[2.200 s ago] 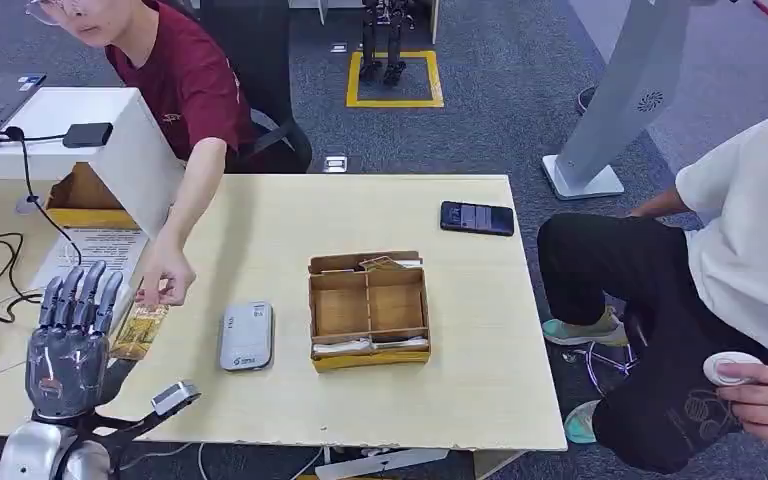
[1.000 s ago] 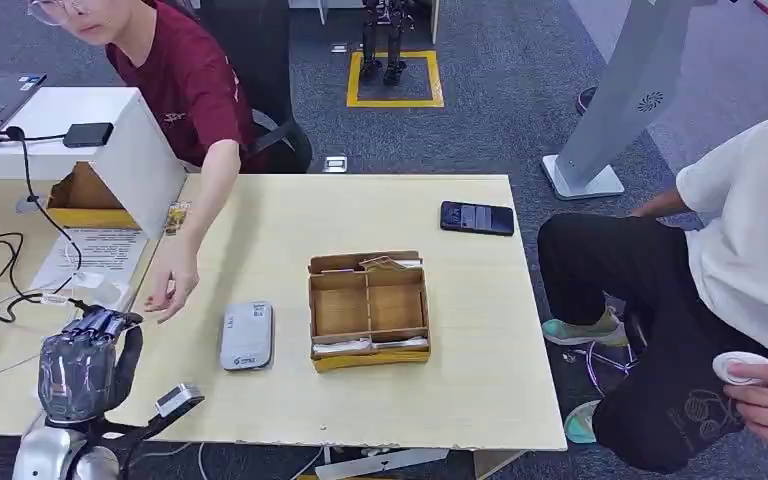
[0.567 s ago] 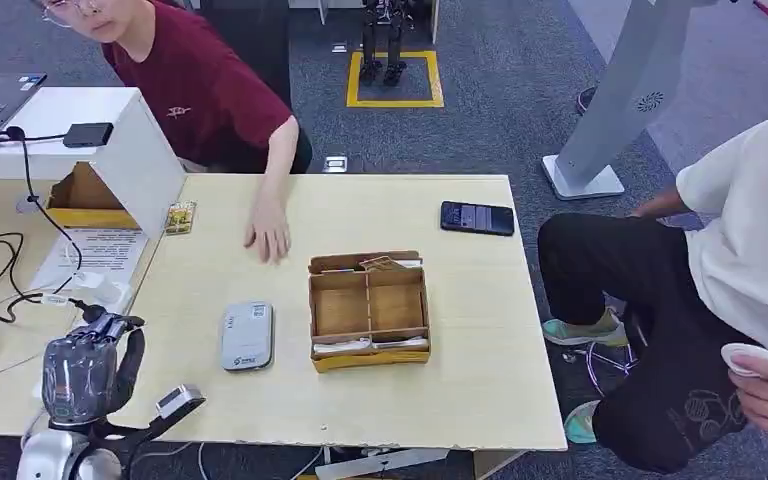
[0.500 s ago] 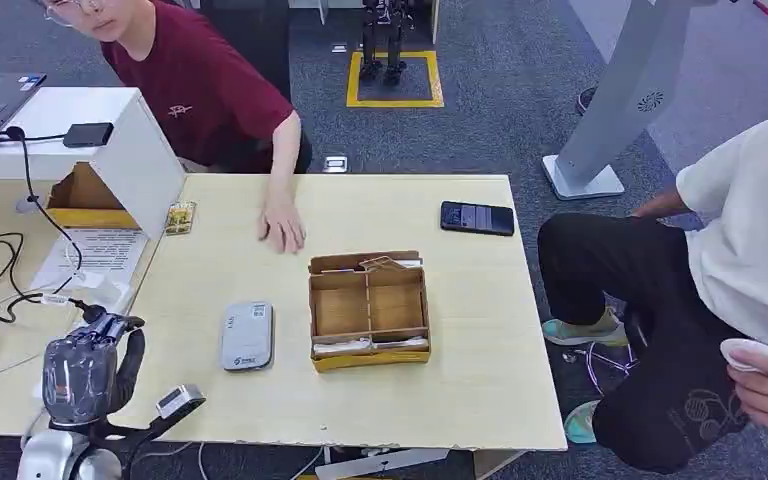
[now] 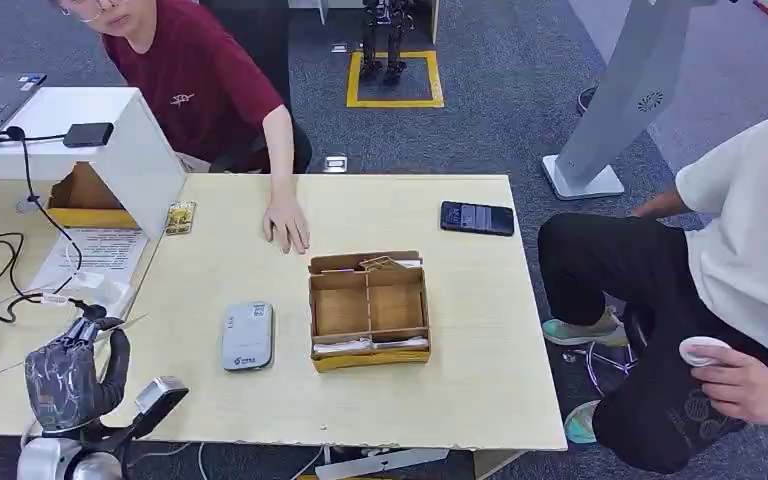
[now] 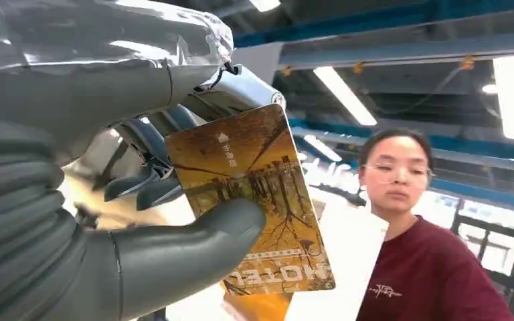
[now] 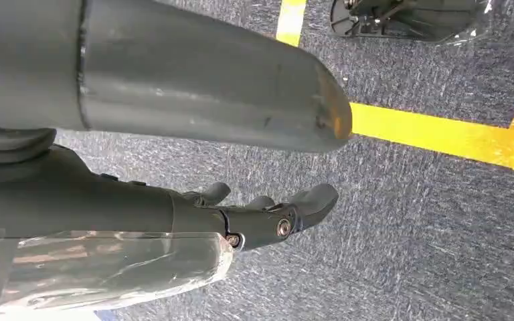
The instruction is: Pass the card to the sensor for recognition and then transmit it.
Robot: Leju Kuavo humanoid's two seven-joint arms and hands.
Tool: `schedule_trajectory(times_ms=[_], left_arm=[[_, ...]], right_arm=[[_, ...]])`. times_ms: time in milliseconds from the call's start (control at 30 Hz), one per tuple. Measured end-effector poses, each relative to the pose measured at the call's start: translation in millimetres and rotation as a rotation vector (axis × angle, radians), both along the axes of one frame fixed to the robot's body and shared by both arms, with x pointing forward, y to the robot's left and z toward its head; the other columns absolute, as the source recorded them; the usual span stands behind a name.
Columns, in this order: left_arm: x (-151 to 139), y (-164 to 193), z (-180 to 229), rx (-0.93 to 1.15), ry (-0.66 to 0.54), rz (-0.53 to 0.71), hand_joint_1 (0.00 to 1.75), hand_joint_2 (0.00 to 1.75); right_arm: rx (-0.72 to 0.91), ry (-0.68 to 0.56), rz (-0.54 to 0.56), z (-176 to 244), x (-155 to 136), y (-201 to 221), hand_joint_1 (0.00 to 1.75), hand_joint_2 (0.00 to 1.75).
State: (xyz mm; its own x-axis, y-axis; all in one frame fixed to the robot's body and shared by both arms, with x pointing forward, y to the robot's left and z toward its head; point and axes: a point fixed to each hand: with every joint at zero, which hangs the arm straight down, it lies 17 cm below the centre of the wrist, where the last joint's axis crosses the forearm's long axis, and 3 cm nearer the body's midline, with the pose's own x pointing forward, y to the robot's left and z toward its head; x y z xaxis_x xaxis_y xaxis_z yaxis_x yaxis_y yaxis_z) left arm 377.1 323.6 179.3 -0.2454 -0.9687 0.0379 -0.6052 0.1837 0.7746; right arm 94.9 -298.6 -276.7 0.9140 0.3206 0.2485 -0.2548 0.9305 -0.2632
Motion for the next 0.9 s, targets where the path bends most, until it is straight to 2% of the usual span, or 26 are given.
schedule_trajectory(times_ms=[167, 333, 400, 533, 733, 833, 900], left_arm=[[2.2, -3.3, -9.0, -0.149, 0.014, -0.023, 1.75, 1.75], [5.8, -21.4, -14.6, -0.208, 0.040, -0.071, 1.75, 1.75], [6.2, -37.3, -19.0, -0.149, 0.059, -0.093, 1.75, 1.75], [3.0, -74.5, -38.2, 0.106, 0.111, -0.147, 1.75, 1.75], [0.1, -83.8, -51.1, 0.210, 0.141, -0.148, 1.75, 1.75], [4.5, -79.3, -48.9, 0.150, 0.140, -0.127, 1.75, 1.75], [14.8, -68.7, -57.3, -0.021, 0.174, -0.105, 1.75, 1.75]], right_arm=[[0.000, -0.002, 0.001, 0.1, 0.2, -0.5, 0.00, 0.00], [0.003, -0.002, -0.003, 0.0, 0.0, -0.4, 0.00, 0.00], [0.005, -0.001, -0.001, -0.1, -0.5, -0.3, 0.00, 0.00], [0.006, -0.005, 0.013, 0.1, 0.2, 0.6, 0.00, 0.00], [0.006, -0.006, 0.020, 0.2, 0.4, 1.9, 0.00, 0.00], [0.006, -0.007, 0.025, 0.3, 1.3, 2.7, 0.00, 0.00], [0.008, -0.011, 0.024, 0.5, 2.4, 3.7, 0.00, 0.00]])
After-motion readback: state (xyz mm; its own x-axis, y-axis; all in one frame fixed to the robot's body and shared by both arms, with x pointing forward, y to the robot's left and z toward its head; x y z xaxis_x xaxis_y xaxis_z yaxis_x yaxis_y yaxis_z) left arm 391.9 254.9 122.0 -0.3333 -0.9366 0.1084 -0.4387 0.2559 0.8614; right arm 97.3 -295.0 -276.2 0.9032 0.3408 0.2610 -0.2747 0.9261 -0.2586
